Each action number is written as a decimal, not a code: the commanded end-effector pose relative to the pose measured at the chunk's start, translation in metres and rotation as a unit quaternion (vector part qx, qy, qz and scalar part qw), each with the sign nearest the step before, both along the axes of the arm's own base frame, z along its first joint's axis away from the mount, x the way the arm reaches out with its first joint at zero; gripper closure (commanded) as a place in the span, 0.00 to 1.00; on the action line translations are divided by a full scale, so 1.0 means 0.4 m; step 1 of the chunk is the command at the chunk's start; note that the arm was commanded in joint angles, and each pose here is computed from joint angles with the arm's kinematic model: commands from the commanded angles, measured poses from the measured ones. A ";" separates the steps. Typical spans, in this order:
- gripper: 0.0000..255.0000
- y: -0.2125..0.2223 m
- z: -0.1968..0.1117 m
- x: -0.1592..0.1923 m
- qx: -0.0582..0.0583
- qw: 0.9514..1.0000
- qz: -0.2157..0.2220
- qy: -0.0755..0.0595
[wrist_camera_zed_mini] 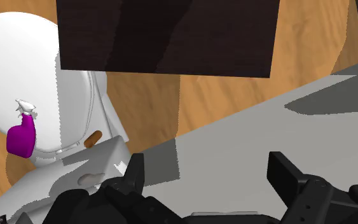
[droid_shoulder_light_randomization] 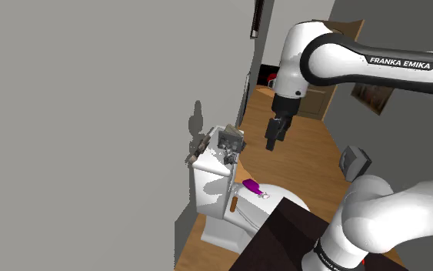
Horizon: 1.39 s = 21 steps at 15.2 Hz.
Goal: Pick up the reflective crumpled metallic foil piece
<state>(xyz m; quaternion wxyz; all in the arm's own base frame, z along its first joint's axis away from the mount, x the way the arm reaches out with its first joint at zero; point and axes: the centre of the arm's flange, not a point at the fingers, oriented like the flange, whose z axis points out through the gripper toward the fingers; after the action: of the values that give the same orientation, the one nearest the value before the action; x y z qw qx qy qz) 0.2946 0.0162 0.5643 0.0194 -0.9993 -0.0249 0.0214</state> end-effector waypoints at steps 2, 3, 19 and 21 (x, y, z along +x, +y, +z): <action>0.00 -0.011 -0.019 0.021 0.001 1.000 -0.008 -0.005; 0.00 -0.023 -0.038 0.041 0.001 1.000 -0.016 -0.010; 0.00 -0.247 -0.312 0.367 0.012 0.985 -0.146 -0.092; 0.00 -0.281 -0.343 0.406 0.014 0.981 -0.162 -0.102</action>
<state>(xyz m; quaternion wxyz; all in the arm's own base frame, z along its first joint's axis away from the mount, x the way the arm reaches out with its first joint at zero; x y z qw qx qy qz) 0.4500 -0.0904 0.4332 0.0333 -0.9883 0.1269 -0.0777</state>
